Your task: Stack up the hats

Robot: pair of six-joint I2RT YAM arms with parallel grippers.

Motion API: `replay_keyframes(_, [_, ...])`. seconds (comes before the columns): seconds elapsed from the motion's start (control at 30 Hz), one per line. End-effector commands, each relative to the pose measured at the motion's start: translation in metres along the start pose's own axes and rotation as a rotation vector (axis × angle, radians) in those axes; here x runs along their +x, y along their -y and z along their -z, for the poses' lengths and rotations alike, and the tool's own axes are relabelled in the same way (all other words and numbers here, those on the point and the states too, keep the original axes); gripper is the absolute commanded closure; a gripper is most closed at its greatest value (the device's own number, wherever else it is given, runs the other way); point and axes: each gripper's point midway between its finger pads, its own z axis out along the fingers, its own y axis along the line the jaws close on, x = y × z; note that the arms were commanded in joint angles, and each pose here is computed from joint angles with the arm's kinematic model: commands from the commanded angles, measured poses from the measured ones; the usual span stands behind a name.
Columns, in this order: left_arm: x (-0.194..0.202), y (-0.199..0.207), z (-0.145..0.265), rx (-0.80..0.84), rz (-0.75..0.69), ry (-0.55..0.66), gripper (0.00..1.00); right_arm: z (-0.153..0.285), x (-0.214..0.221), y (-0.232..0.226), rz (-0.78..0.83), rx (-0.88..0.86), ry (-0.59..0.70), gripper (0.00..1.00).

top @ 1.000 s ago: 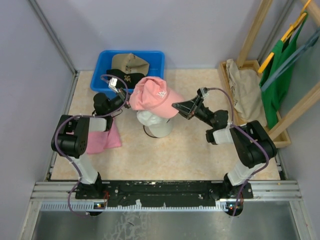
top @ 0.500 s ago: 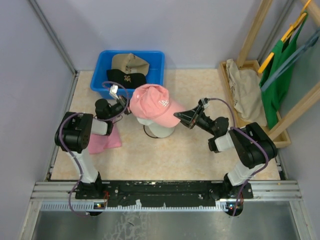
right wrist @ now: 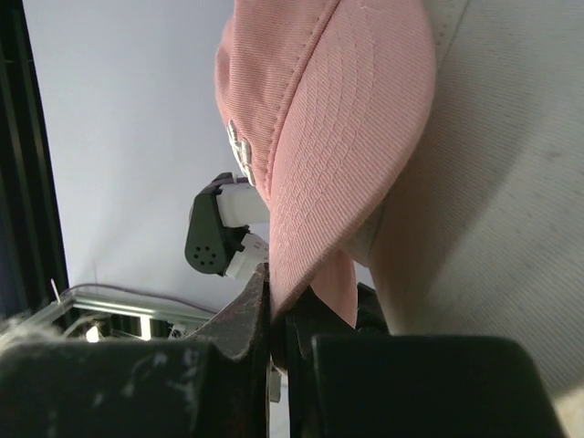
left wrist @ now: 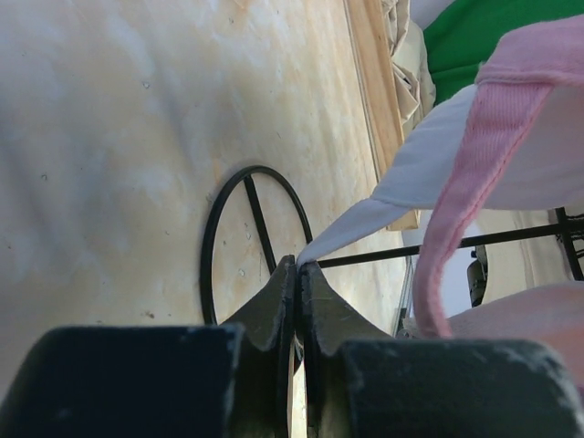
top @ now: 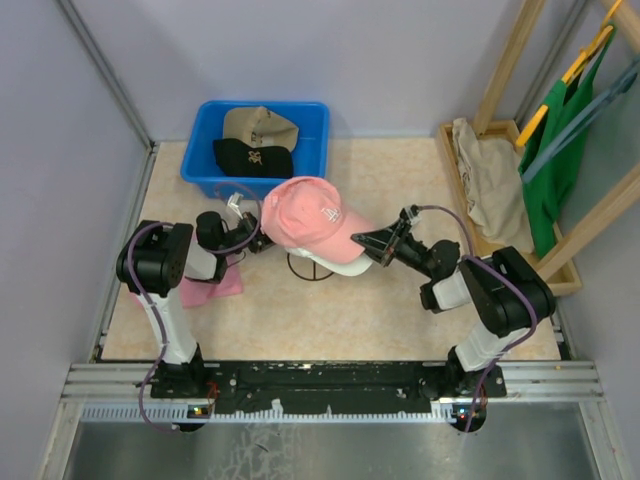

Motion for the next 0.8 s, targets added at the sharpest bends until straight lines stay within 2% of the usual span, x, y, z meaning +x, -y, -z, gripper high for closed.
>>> replay_keyframes(0.0, [0.019,-0.026,0.007,-0.090,0.060,-0.053,0.93,0.020,0.010,-0.021,0.125,-0.088,-0.022,1.00])
replay_keyframes(0.77, [0.009,-0.007,0.010,-0.071,0.016,-0.043,0.93,0.063,0.018,0.022,0.106,0.047,0.025,1.00])
